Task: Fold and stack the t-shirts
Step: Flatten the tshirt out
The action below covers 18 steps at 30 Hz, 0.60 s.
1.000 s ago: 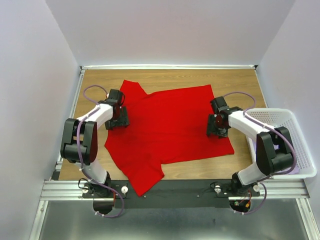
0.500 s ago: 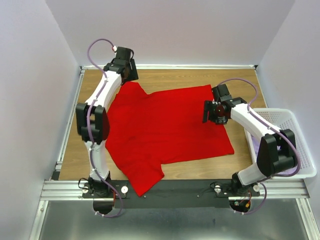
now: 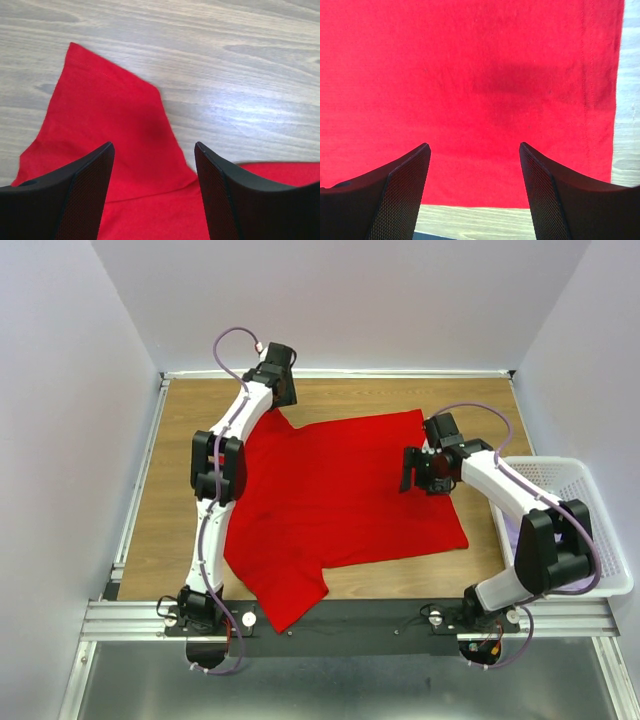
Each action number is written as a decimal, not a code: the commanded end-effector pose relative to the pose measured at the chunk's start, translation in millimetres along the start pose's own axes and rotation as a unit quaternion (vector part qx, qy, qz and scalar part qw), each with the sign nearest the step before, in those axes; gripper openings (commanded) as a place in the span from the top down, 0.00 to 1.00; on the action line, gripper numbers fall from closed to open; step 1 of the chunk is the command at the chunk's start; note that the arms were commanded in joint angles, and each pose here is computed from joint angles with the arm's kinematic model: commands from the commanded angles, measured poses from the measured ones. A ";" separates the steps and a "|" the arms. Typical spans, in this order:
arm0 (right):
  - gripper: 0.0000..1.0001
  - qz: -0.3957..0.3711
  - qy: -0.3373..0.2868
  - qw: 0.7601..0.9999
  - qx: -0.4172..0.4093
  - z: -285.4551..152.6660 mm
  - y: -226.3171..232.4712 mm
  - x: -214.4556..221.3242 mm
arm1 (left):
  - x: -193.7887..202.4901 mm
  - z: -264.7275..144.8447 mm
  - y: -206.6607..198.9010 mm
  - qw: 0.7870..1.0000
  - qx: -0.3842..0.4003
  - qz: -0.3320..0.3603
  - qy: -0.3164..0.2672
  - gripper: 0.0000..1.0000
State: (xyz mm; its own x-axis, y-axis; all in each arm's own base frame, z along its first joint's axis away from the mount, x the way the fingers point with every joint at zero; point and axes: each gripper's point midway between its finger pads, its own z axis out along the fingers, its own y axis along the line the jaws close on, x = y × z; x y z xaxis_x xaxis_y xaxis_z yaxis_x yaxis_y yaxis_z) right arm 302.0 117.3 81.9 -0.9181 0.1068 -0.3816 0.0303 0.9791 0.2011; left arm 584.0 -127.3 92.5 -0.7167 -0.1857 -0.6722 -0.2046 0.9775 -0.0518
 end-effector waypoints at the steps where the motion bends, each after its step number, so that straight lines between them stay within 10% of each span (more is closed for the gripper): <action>1: 0.21 -0.010 0.000 1.000 -0.020 -4.5 4.2 7.5 | -7.8 14.2 -1.6 0.999 -0.021 -0.015 -0.028 0.27; 13: 0.21 -0.011 0.005 1.000 -0.024 -6.2 2.3 17.3 | 33.2 45.8 8.6 0.998 -0.055 0.008 0.003 0.39; 18: 0.21 -0.013 0.013 1.000 -0.023 -2.2 0.6 23.2 | 39.3 47.5 10.5 0.998 -0.054 0.021 0.009 0.58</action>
State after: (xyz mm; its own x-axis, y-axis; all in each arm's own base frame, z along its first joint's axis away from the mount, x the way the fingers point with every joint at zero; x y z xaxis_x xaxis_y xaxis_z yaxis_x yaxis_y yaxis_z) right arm 285.5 117.3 75.9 -0.9288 0.0954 -0.3582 0.0164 0.9759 0.2175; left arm 584.7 -123.7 37.8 -0.7426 -0.1611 -0.6501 -0.2341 0.9719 0.0265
